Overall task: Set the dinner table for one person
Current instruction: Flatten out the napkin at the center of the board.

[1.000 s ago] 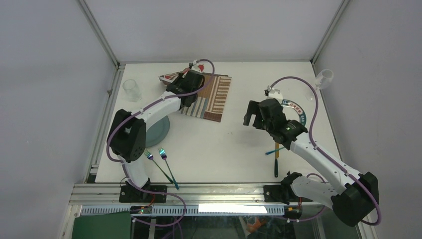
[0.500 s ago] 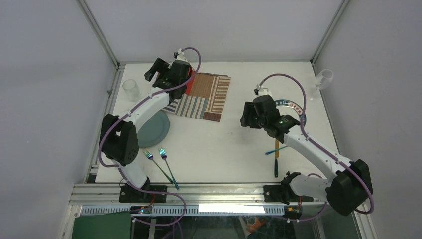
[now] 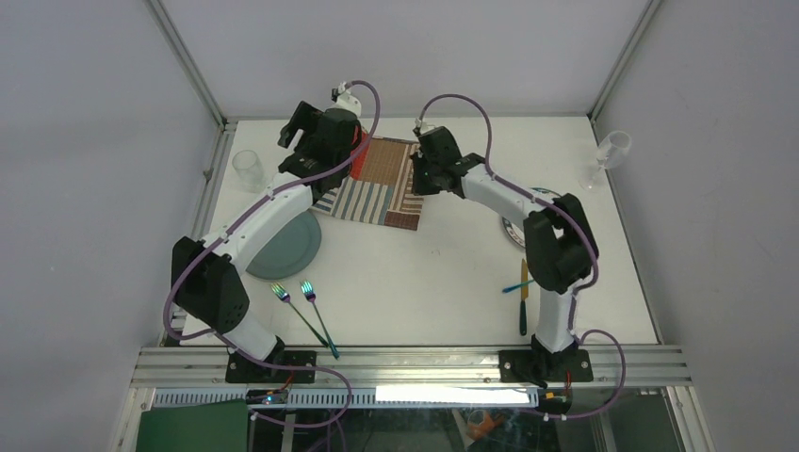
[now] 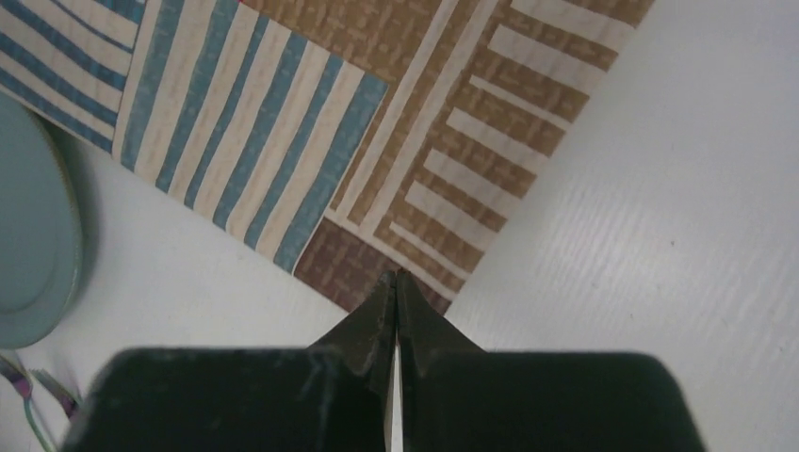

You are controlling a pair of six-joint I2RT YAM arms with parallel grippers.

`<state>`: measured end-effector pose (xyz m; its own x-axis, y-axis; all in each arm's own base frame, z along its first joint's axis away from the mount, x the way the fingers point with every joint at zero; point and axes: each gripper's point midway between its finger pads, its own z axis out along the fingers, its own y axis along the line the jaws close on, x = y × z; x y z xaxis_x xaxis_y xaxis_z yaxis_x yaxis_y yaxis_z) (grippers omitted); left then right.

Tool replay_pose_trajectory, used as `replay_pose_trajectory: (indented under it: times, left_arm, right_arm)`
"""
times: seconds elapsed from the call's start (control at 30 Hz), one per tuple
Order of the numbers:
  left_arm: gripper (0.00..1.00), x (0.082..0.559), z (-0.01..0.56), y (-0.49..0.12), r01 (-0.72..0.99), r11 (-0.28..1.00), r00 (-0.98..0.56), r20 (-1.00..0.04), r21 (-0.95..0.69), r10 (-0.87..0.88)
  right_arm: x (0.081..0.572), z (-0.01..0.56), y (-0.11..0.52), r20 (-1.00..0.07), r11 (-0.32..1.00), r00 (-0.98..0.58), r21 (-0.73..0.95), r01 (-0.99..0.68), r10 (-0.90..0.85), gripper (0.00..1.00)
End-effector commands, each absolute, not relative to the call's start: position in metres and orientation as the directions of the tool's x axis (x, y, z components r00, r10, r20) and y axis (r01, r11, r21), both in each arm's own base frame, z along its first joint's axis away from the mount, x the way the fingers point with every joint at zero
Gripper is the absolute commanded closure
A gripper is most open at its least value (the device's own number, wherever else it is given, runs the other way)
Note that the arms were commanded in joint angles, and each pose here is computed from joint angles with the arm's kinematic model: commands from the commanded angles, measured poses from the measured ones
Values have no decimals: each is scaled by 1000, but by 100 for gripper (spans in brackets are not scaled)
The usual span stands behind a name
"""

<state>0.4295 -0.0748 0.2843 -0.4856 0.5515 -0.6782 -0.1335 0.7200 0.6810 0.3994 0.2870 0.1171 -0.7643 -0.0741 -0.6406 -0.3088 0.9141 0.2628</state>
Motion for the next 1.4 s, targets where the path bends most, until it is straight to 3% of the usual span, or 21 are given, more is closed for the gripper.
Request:
replay_pose_trajectory:
  times: [0.0,0.5,0.93,1.3,1.37]
  left_arm:
    - [20,422,305,-70,-166,744,-439,-724,647,532]
    - [19,418,295,-70,-144,748,-446,-717,648,536]
    - [17,420,286,-74,-118,755,-448,-713,645,539]
    - [16,420,277,-77,-95,756,-456,-703,648,546]
    - [15,420,277,-78,-93,758,-454,-705,645,545]
  right_arm:
    - [439,132,309,-702,902,-707,251,-351,-80,100]
    - [500,76,307,-629,913,-776,285,-293,-53,100]
    - [487,48,245,-536,934,-842,328,-139,63,100]
    - [469,63,172,-554,967,-812,251,46,182,100]
    - [464,72,179,-562,960,-813,280,-11,155,100]
